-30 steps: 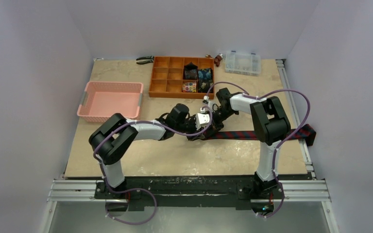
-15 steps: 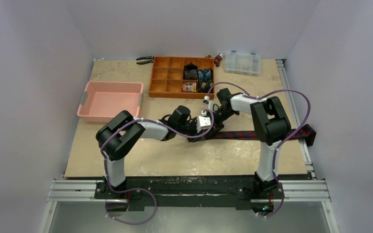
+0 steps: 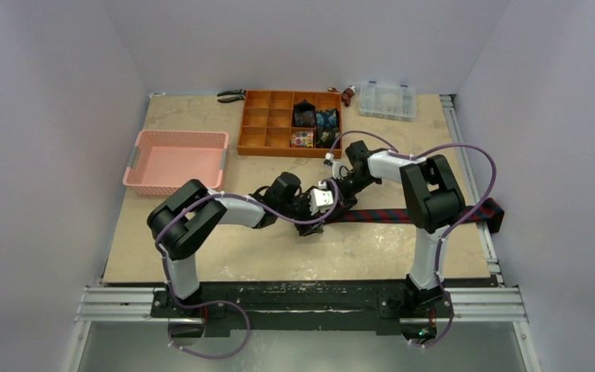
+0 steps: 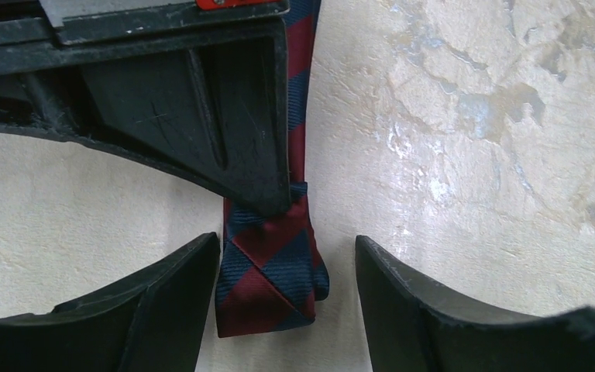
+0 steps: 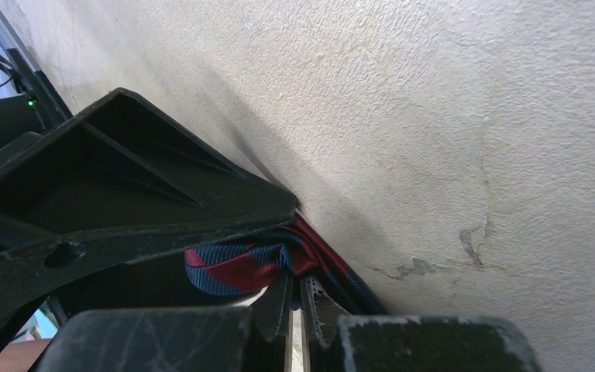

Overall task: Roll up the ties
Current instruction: Roll the tie at the center of the board.

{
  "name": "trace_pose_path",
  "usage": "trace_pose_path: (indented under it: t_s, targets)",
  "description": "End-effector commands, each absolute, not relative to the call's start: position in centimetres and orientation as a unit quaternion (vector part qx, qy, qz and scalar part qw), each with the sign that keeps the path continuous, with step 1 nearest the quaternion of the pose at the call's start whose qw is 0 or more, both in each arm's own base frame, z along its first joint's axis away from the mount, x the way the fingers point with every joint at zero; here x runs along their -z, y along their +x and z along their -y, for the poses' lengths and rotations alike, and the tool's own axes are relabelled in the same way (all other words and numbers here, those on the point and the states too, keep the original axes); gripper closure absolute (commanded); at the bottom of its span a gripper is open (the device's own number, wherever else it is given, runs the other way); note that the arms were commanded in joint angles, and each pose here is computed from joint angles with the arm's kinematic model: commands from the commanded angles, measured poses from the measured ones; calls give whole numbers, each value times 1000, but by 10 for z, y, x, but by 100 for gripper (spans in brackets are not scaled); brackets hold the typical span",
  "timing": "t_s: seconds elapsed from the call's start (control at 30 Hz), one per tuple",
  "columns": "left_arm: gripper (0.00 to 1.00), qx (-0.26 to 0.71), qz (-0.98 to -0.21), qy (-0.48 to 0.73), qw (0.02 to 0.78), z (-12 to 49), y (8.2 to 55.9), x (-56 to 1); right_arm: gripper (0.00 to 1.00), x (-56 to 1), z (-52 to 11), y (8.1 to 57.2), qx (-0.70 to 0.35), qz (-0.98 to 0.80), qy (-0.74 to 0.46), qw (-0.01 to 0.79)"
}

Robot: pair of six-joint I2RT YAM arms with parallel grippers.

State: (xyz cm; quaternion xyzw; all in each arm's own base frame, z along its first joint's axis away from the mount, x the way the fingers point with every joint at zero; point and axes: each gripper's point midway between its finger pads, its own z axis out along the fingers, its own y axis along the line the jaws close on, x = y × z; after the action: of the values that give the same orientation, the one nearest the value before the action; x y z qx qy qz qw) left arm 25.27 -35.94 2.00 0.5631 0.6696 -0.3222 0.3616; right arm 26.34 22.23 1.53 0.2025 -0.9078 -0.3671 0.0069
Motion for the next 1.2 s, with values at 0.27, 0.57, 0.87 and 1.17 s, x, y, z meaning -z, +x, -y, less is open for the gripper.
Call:
trace_pose_path:
  t_s: [0.27, 0.57, 0.87, 1.17]
  targets:
    - [61, 290, -695, 530, 389, 330, 267, -21, 100, 14, -202, 263, 310, 924, 222, 6]
    - [60, 345, -655, 546, 392, 347, 257, -38, 100, 15, -202, 263, 309, 924, 224, 7]
    - [66, 376, -647, 524, 407, 383, 264, -66, 100, 17, -202, 262, 312, 924, 221, 7]
    - [69, 359, -651, 550, 381, 386, 261, -33, 100, 10, -211, 264, 336, 916, 219, 1]
